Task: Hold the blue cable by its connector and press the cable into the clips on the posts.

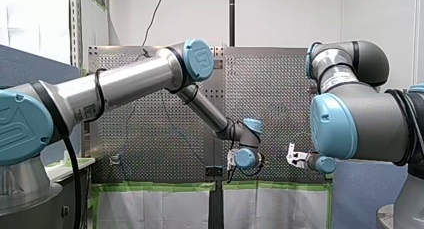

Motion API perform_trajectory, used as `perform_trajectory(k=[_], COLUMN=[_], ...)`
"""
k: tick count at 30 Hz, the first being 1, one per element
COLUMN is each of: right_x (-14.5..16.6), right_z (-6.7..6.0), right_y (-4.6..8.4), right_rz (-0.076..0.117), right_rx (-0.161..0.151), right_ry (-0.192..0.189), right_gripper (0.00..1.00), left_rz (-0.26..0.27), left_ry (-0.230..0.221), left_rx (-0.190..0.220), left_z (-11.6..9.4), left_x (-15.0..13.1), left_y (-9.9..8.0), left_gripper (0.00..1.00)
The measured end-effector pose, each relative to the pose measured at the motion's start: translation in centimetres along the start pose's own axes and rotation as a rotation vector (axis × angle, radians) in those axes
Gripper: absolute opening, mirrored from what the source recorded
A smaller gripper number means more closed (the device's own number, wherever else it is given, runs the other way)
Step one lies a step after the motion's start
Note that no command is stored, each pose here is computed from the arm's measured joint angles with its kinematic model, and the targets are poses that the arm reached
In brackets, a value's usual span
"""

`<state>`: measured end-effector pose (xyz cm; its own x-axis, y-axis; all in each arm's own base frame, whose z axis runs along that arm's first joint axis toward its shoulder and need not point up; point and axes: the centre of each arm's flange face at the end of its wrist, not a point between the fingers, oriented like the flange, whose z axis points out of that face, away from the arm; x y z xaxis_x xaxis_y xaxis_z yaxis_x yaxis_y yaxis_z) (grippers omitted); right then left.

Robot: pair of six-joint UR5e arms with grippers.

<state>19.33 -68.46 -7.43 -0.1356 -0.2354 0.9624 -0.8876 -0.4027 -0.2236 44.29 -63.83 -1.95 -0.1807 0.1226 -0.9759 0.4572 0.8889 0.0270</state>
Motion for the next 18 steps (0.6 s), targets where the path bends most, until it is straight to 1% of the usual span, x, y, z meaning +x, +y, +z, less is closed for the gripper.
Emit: perform_trajectory(k=[3, 7, 11, 13, 18], right_x=[0.0, 0.0, 0.1, 0.1, 0.1], right_z=[0.0, 0.0, 0.0, 0.0, 0.0], right_y=[0.1, 0.1, 0.1, 0.1, 0.1], right_rz=[0.000, 0.001, 0.003, 0.004, 0.007], right_rx=[-0.001, -0.001, -0.001, -0.001, -0.001], right_ry=[0.000, 0.001, 0.002, 0.002, 0.002], right_gripper=[0.00, 0.00, 0.00, 0.00, 0.00], left_rz=[-0.017, -0.058, -0.104, -0.116, -0.124], left_ry=[-0.026, -0.067, -0.103, -0.124, -0.170], left_rx=[0.005, -0.015, -0.024, -0.034, -0.063], left_z=[-0.8, -1.7, -2.4, -2.9, -4.3], left_x=[-1.2, -3.0, -4.6, -5.4, -7.3], left_y=[-0.3, -0.2, 0.0, 0.1, 0.1], left_gripper=[0.98, 0.98, 0.98, 0.98, 0.98])
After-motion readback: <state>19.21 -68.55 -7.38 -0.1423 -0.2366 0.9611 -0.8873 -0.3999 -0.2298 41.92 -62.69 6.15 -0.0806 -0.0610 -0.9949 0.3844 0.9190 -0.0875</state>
